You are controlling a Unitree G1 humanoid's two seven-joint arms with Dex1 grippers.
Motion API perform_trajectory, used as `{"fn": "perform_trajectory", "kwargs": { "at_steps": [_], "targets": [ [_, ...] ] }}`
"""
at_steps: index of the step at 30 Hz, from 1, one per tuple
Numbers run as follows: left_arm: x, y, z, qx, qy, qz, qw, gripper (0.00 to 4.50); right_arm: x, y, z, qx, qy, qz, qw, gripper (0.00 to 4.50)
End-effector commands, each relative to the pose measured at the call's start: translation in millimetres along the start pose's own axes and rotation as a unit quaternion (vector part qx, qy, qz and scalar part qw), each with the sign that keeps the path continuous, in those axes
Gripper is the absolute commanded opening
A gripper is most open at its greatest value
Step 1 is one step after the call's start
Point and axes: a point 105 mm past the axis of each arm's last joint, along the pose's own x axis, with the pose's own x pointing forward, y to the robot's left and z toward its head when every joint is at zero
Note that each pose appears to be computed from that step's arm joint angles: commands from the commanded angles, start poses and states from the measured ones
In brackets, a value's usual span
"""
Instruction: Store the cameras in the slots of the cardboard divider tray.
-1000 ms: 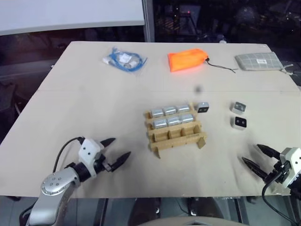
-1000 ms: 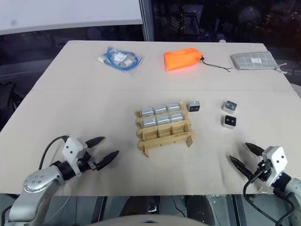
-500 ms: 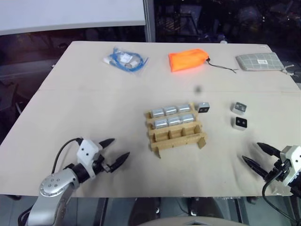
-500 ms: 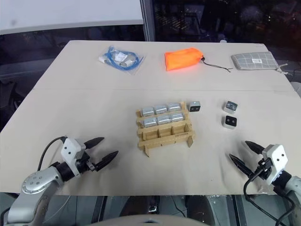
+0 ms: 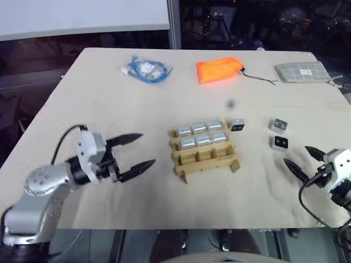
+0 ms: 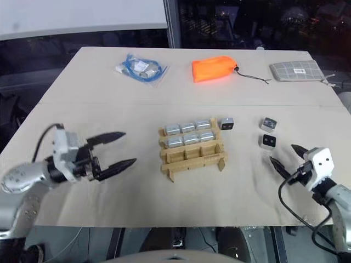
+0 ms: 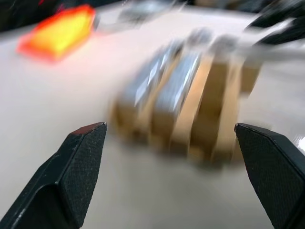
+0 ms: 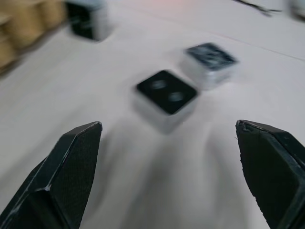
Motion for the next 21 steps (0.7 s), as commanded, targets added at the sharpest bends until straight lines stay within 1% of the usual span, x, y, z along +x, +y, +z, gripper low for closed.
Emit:
{"fn": "perform_trajectory", "kwargs": {
  "at_steps": [1,3,6,9,14,21],
  "targets": [
    [2,2,40,0.039,-0.019,-0.048,0.998,4.47,13,7,7,0.022,-0.014,-0.047,0.999,4.5],
    [2,4,50,0.048,-0.017,-0.064,0.997,4.47,19,15,6,0.045,-0.013,-0.065,0.997,4.5],
    [2,0,69,0.047,-0.024,-0.102,0.993,4.47,27,18,3,0.079,-0.024,-0.135,0.987,4.5],
    [0,-3,78,0.055,-0.001,-0.132,0.99,4.47,35,25,-4,0.111,-0.026,-0.174,0.978,4.5],
    [-3,3,82,0.067,0.023,-0.14,0.988,4.47,49,41,-9,0.093,-0.016,-0.163,0.982,4.5],
    [-1,3,76,0.066,0.025,-0.145,0.987,4.47,64,53,-4,0.077,-0.016,-0.143,0.987,4.5]
  ]
}}
